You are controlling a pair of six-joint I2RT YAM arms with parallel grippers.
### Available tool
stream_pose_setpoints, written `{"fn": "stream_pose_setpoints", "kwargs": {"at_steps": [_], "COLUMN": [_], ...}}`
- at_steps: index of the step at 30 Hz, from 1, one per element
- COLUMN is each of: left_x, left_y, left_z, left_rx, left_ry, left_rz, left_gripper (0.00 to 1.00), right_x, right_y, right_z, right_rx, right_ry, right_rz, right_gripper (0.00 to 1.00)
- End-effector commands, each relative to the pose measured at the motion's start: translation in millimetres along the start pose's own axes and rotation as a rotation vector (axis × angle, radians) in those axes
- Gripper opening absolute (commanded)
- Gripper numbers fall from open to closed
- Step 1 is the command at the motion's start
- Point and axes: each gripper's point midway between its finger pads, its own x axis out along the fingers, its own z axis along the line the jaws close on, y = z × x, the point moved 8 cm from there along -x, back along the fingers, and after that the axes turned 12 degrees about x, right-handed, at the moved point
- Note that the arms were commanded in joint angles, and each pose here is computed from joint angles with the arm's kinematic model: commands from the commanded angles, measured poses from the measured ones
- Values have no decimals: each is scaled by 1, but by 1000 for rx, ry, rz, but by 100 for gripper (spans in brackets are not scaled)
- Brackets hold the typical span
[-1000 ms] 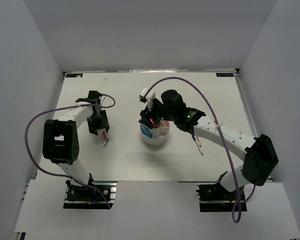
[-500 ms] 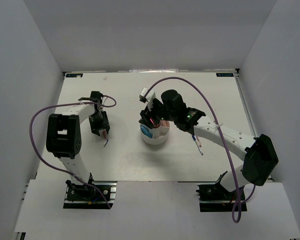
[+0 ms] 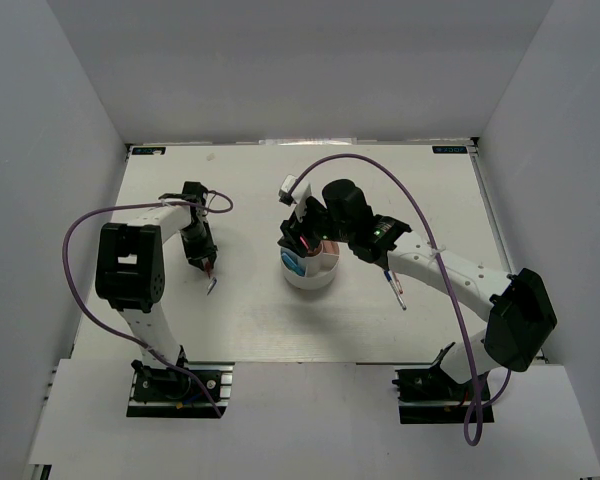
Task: Sort the stationery into containers
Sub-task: Pick up the pen cap from the center of the board.
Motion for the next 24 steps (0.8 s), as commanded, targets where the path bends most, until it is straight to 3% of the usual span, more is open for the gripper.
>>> {"fn": "stream_pose_setpoints", "kwargs": {"at_steps": [1, 7, 11, 16, 21, 24], "left_x": [-4, -5, -11, -36, -79, -117], "left_y": [-10, -12, -16, -25, -41, -46], "left_z": [-3, -1, -3, -13, -21, -32], "left_rx": [-7, -31, -73, -133, -132, -83], "left_ry": [1, 13, 48, 165, 324, 523], "left_rz": [-47, -66, -112, -236, -436, -554], "left_gripper": [35, 28, 16, 3, 0, 0], "right_x": [-2, -1, -1, -3, -9, -15], "right_y": [-9, -8, -8, -8, -11, -19], "right_z": [-2, -1, -2, -2, -3, -3], "right_rx": [-9, -8, -10, -13, 26, 65], "right_ry": [13, 9, 13, 18, 34, 30], "right_rz": [-34, -34, -32, -34, -51, -85], "right_gripper": [60, 60, 60, 60, 59, 57]}}
